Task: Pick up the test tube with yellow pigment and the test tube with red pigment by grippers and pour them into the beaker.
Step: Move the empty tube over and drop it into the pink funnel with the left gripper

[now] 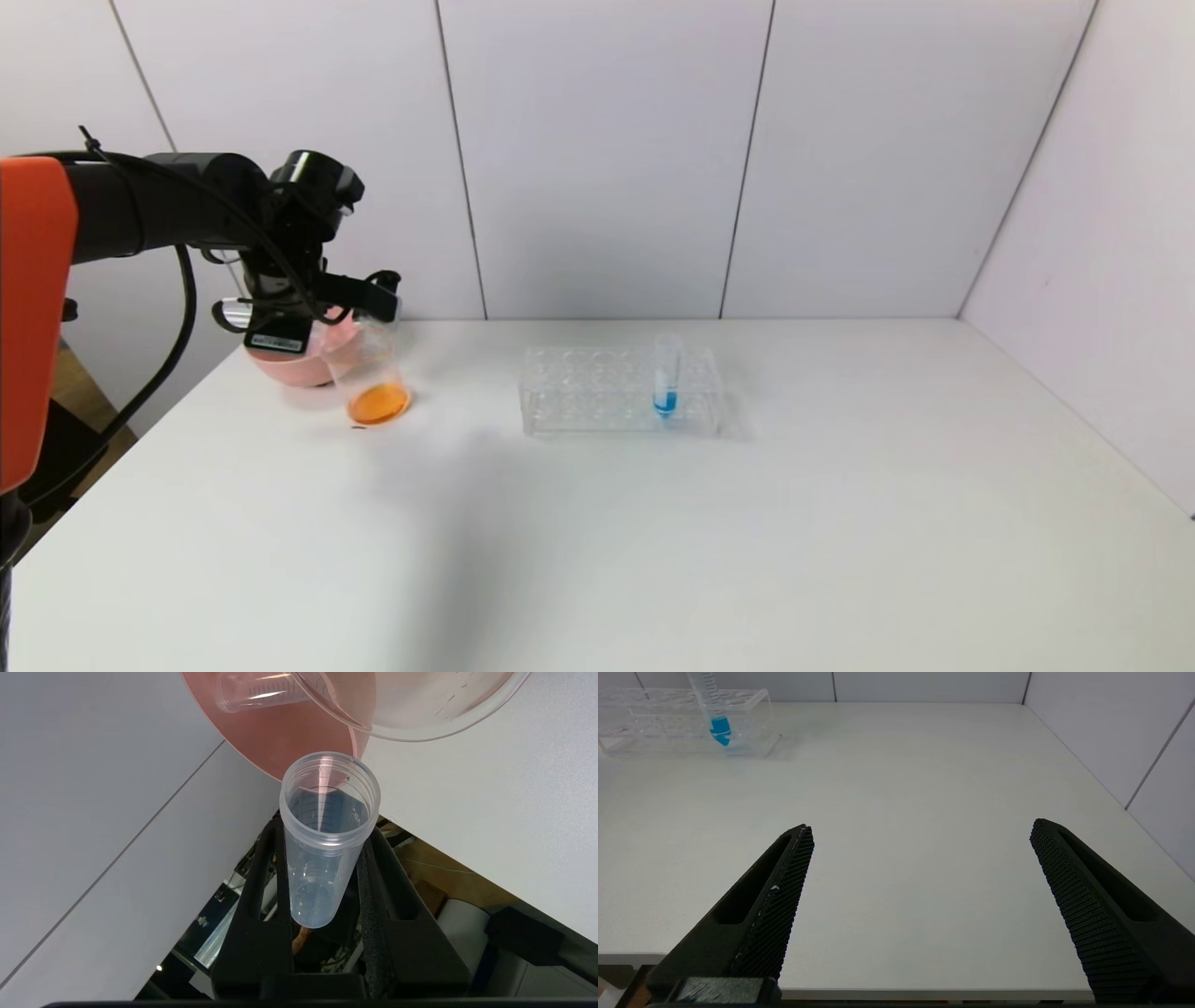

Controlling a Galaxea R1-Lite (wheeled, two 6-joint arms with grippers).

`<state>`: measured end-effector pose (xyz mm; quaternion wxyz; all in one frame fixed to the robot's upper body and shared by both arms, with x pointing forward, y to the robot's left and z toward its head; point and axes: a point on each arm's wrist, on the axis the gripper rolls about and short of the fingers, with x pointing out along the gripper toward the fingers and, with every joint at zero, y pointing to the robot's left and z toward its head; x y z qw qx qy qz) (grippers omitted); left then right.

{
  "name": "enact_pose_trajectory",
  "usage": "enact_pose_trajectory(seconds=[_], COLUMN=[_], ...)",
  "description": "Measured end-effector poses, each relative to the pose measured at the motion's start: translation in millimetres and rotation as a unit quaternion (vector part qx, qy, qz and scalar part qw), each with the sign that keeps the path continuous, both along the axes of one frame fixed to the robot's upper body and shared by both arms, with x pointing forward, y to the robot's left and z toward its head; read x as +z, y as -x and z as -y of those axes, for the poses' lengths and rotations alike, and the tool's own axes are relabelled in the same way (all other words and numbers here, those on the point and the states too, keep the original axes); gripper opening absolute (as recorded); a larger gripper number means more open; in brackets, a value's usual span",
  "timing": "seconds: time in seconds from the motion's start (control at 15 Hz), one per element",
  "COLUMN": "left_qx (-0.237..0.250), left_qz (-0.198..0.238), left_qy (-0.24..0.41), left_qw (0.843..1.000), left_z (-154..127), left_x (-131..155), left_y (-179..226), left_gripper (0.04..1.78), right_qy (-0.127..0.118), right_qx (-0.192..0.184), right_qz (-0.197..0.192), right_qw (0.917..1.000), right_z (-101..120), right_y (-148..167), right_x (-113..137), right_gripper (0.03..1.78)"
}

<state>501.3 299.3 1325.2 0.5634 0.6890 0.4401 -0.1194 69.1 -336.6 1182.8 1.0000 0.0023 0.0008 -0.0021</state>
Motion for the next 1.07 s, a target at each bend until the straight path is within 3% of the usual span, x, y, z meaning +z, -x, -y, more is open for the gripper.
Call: enact_pose_trajectory(seconds=[0.47, 0.67, 0.8, 1.07], left_qx=[0.003, 0.008, 0.024, 0.048], left_qz=[0.017, 0.052, 0.081, 0.150], left_qy=[0.016, 0.077, 0.133, 0.248], left_qw=[1.000, 0.996, 0.987, 0.956], left_z=[1, 1, -1, -7], left_x=[4, 16, 24, 46], left_y=[0, 5, 10, 16], left_gripper=[0.43, 0.43, 0.43, 0.43], right_qy=[0.000, 0.000, 0.000, 0.000], right_qx=[0.000, 0.000, 0.000, 0.000], right_qz=[0.000, 0.000, 0.000, 0.000], right_qw=[1.0000, 1.0000, 1.0000, 1.0000], right_z=[0, 0, 0, 0], right_y=[0, 0, 0, 0], right_x=[0, 0, 0, 0], right_gripper=[1.70, 1.70, 1.70, 1.70])
